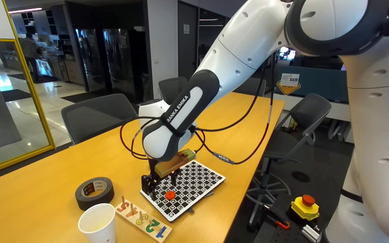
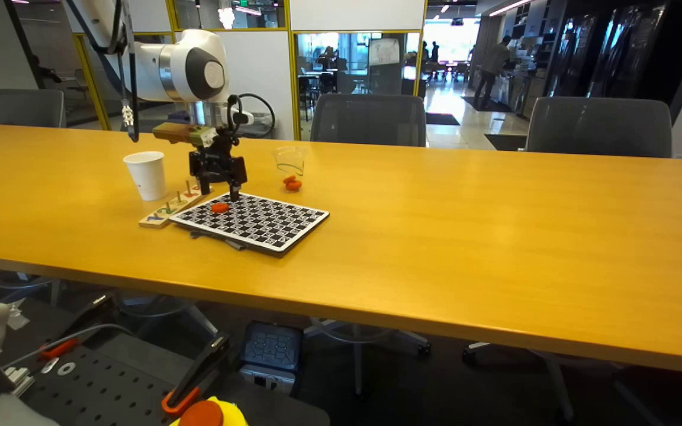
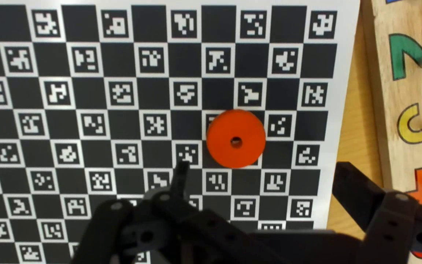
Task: Put the orange circles into the transparent cup and the yellow circles into the white cup.
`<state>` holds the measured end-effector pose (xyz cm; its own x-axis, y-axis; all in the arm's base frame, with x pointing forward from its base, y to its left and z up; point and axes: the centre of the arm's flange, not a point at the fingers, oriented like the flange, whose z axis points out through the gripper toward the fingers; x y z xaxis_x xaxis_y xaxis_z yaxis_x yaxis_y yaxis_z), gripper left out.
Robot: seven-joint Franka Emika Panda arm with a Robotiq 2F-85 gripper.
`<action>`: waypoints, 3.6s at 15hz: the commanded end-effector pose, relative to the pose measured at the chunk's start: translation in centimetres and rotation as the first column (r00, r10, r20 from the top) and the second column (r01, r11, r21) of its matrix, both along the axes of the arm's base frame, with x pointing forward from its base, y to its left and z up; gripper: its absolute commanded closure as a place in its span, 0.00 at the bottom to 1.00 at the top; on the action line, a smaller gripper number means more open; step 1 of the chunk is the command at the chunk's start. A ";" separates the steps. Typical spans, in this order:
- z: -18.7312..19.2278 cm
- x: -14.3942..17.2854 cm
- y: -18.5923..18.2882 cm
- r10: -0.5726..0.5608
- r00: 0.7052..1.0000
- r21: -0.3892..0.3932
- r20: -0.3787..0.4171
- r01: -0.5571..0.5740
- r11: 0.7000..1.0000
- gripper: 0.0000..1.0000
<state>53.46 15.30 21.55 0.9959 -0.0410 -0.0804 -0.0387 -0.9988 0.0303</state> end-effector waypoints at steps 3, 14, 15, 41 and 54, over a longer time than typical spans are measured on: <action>0.3 -3.1 0.1 -0.044 0.999 -0.001 0.025 0.044 0.999 0.00; 0.1 -2.9 -1.1 -0.097 0.994 0.015 0.058 0.096 0.995 0.00; 0.0 -2.8 -1.3 -0.099 0.994 0.016 0.054 0.098 0.995 0.00; -0.7 -2.2 -1.2 -0.093 0.995 0.016 0.034 0.093 0.996 0.71; 9.8 7.7 -7.8 -0.177 0.977 -0.005 0.117 0.179 0.984 0.82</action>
